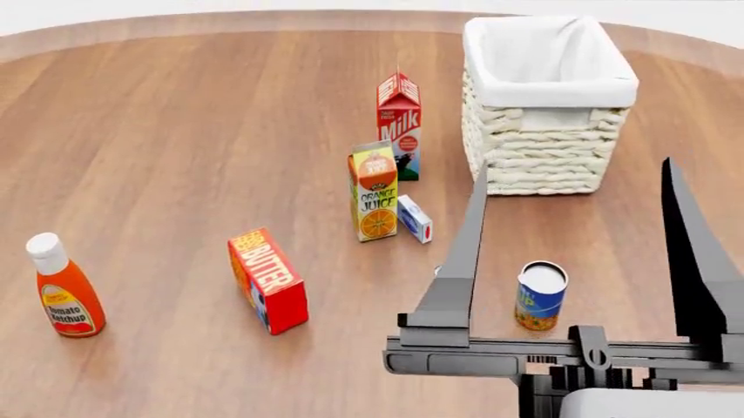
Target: Pick up the alphabet soup and the tomato sauce, and put them in the basket.
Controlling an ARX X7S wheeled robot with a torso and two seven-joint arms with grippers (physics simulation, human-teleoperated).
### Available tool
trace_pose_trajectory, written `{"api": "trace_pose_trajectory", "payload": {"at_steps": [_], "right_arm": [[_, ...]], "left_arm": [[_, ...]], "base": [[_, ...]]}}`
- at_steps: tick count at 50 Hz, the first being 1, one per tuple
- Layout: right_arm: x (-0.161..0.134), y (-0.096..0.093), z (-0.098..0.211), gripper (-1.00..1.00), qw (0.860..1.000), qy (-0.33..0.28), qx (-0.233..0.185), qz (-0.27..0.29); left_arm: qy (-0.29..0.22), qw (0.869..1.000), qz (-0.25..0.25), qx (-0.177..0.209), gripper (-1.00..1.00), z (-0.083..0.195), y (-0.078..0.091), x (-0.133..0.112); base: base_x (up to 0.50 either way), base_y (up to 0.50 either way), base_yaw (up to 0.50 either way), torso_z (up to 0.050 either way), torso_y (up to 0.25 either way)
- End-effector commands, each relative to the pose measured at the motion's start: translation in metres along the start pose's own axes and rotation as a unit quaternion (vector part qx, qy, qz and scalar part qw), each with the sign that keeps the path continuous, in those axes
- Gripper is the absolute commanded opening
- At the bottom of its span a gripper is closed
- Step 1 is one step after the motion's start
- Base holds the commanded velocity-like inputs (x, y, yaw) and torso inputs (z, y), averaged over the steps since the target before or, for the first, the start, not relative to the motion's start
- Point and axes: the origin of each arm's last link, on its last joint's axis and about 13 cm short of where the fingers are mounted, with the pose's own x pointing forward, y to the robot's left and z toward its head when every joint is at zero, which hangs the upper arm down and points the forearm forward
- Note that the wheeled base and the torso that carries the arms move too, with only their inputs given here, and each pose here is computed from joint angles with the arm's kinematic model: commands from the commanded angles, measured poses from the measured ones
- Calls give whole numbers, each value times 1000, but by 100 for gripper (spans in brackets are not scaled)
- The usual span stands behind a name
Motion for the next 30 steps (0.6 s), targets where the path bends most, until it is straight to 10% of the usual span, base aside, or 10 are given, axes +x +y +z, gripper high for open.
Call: {"api": "trace_pose_trajectory", "payload": {"at_steps": [1,30], "right_arm": [[-3,2,-2,100,1000,-1,6,10],[-3,2,-2,100,1000,-2,-7,11]], "left_arm": [[4,1000,0,1,100,-2,1,-2],[4,1000,-2,0,100,-1,0,-2]], "base": [[0,-266,0,0,0],[0,-155,0,0,0]]}}
